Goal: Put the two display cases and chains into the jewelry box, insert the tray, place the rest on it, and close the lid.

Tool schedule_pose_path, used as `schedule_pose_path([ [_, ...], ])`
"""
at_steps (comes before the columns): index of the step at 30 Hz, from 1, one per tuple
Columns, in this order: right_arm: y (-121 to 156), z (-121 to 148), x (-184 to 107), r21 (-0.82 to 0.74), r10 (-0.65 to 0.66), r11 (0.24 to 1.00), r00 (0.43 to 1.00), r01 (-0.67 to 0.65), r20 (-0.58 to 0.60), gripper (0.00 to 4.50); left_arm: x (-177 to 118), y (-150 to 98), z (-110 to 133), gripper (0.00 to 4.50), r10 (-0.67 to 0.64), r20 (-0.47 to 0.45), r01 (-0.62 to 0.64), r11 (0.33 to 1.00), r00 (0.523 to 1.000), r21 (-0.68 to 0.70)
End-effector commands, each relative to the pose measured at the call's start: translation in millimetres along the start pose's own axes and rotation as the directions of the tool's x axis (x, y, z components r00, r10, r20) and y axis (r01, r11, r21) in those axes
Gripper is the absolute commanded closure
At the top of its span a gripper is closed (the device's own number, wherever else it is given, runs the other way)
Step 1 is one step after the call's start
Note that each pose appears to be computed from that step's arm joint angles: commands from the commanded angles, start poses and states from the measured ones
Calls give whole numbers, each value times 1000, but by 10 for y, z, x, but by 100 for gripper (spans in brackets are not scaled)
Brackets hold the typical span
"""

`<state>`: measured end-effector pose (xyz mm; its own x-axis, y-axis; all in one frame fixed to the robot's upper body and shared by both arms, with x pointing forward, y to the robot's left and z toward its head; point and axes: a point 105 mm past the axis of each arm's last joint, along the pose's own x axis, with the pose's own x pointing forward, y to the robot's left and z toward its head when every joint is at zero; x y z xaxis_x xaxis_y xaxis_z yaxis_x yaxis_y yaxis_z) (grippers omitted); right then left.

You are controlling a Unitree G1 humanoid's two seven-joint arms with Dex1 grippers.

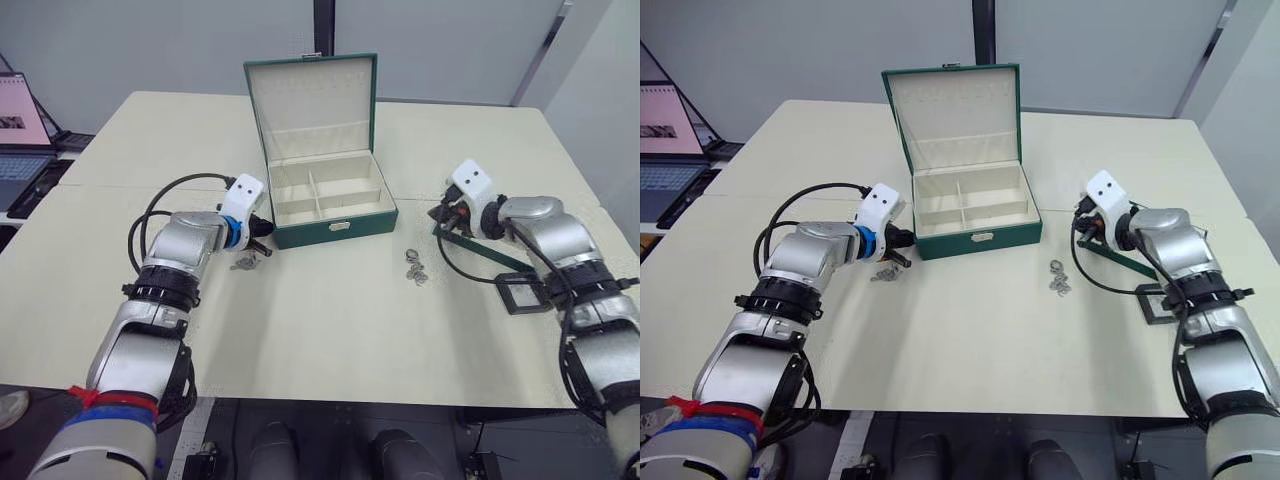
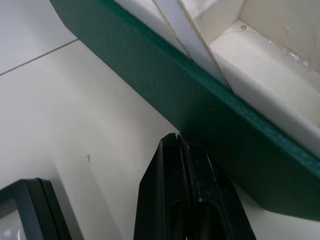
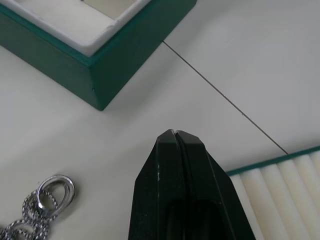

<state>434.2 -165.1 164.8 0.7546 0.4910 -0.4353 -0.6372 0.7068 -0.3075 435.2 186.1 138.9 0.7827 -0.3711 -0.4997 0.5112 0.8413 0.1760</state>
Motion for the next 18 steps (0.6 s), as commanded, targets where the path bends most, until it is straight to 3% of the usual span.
schedule_pose_path([
  [1,-40,155,97,-32,-26,999,998,28,51,449,37,13,134,450,8,30,-9,999,1000,35],
  [8,100,293,375,-41,-36,998,994,40,102,449,122,-41,168,450,-9,37,7,999,999,46],
  [18,235,362,417,-51,25,999,989,-18,146,449,189,-208,266,450,-61,71,57,996,996,68],
])
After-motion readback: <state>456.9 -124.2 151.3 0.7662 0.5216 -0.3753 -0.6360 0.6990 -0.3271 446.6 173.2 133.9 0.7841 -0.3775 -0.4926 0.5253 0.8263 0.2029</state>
